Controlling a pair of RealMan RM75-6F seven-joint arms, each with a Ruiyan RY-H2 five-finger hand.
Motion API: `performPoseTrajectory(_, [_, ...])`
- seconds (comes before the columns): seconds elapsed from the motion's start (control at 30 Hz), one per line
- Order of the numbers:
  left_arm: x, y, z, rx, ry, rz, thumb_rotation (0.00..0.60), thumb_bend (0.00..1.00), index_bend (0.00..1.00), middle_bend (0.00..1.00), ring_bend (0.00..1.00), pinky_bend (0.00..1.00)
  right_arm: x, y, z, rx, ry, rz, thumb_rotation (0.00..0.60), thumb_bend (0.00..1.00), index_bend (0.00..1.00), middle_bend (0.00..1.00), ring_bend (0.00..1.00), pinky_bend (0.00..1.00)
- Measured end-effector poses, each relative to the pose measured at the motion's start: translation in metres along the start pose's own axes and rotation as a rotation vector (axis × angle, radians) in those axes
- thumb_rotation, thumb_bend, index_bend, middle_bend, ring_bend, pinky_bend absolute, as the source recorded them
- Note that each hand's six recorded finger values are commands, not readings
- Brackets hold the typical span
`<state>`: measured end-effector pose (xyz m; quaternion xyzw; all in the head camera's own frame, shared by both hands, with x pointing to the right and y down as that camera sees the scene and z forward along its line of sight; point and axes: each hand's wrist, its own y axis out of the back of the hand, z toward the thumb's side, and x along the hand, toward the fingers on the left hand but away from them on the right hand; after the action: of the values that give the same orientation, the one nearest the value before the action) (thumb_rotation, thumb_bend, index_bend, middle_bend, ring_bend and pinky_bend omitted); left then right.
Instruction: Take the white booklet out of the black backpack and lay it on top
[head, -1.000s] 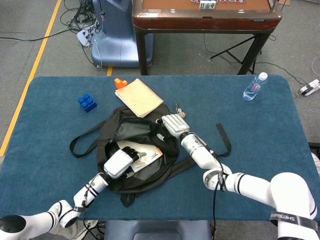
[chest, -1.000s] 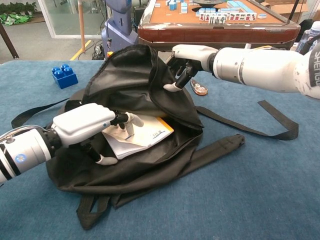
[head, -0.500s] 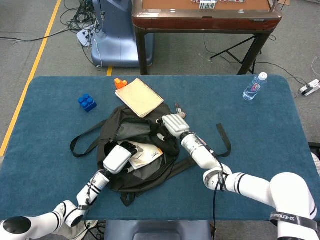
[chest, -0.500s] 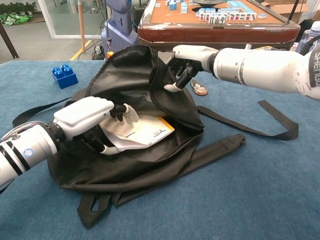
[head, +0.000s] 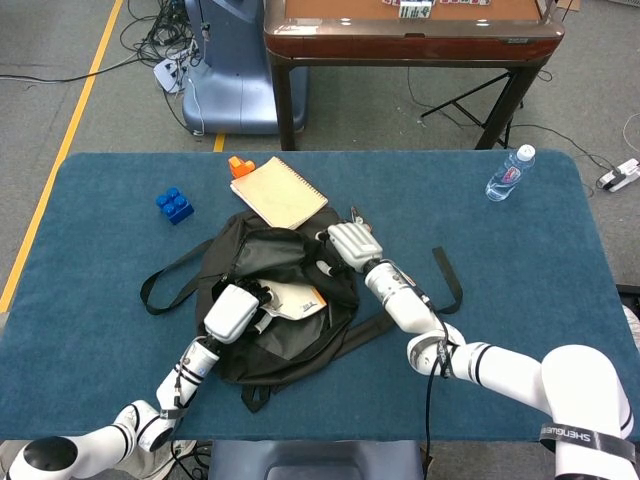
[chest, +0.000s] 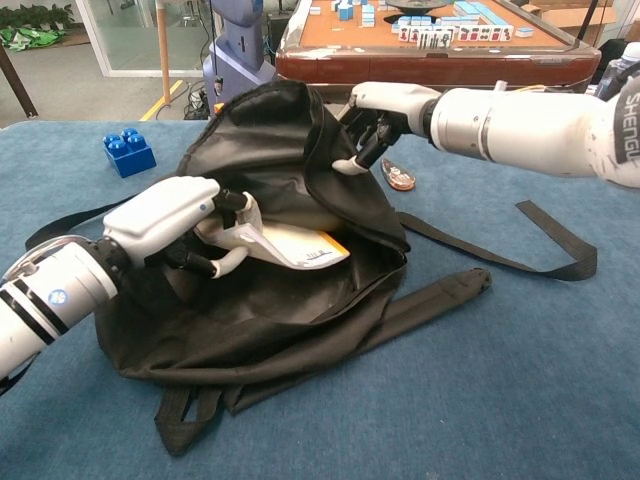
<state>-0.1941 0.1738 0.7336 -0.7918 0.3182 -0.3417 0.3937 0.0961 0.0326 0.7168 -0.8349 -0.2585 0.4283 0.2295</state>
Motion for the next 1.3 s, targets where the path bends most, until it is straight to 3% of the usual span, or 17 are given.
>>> performPoseTrajectory(0.27, [0.0, 0.011, 0.003, -0.023, -0.038, 0.085, 0.6, 0.51, 0.75, 0.62, 0.54, 0.36, -0.001, 0.006, -0.004, -0.007, -0.008, -0.008, 0.6, 0.44, 0.67, 0.46, 0.28, 0.18])
performPoseTrajectory(0.53, [-0.008, 0.032, 0.006, -0.08, -0.089, 0.173, 0.6, 0.51, 0.77, 0.64, 0.55, 0.37, -0.002, 0.011, -0.01, -0.023, -0.021, -0.009, 0.6, 0.44, 0.67, 0.46, 0.28, 0.18])
performPoseTrajectory(0.9, [-0.014, 0.088, 0.004, -0.233, -0.104, 0.352, 0.6, 0.51, 0.77, 0.65, 0.55, 0.37, 0.003, 0.007, -0.016, -0.029, -0.02, 0.011, 0.6, 0.44, 0.67, 0.46, 0.28, 0.18])
performPoseTrajectory(1.3, [-0.018, 0.152, -0.023, -0.369, -0.024, 0.53, 0.6, 0.51, 0.76, 0.65, 0.55, 0.38, 0.018, -0.003, -0.024, -0.004, 0.014, 0.06, 0.6, 0.35, 0.67, 0.45, 0.29, 0.18])
